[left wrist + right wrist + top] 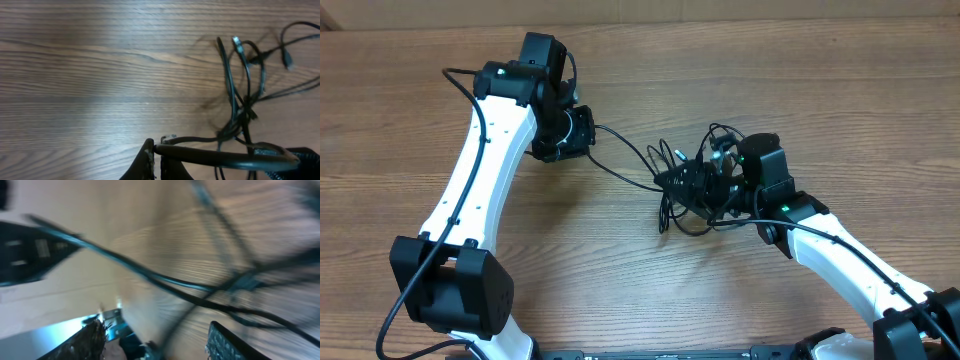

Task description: Untangle cables

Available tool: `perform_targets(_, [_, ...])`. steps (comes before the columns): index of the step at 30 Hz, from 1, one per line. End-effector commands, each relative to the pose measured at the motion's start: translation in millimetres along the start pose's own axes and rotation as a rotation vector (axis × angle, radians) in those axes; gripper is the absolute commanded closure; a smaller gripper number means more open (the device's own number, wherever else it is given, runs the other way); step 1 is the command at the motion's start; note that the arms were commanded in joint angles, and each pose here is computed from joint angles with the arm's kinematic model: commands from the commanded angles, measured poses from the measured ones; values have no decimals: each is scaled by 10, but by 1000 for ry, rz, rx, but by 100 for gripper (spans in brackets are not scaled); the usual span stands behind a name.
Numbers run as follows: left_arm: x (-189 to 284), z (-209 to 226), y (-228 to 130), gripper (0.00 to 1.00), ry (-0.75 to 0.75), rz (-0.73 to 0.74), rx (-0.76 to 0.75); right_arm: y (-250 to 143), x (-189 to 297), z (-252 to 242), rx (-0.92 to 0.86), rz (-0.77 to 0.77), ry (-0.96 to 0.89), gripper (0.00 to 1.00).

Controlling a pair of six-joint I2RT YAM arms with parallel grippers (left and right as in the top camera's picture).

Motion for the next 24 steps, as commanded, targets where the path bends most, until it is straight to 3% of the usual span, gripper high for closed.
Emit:
perform_targets(1, [34,74,32,96,40,-35,46,3,-9,-108,49,-30,-105,39])
perform_targets(6, [31,53,21,96,26,-27,47,-117,-77,-101,74,15,-136,49])
perform_targets(11, [24,38,17,96,34,-35,46,-168,-143,-24,95,23,-121,49])
perform_targets(19, [19,65,32,95,58,-49,48,-118,-132,243,108,68,108,51])
perform_targets(21, [19,63,31,96,56,-48,48,-161,-146,187,78,82,66,51])
perform_targets(24, [19,62,30,96,55,-48,48,-279,-205,-51,5,74,-145,51])
Point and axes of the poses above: each gripper's point midway between its finger pads, its own x axis back along the fingers, its own z axis along the line the jaws close on, y = z × x, the point moved 9 cm from there along x, back along the fingers, and after that the axes turned 10 degrees about x, right-handed, at the moved point
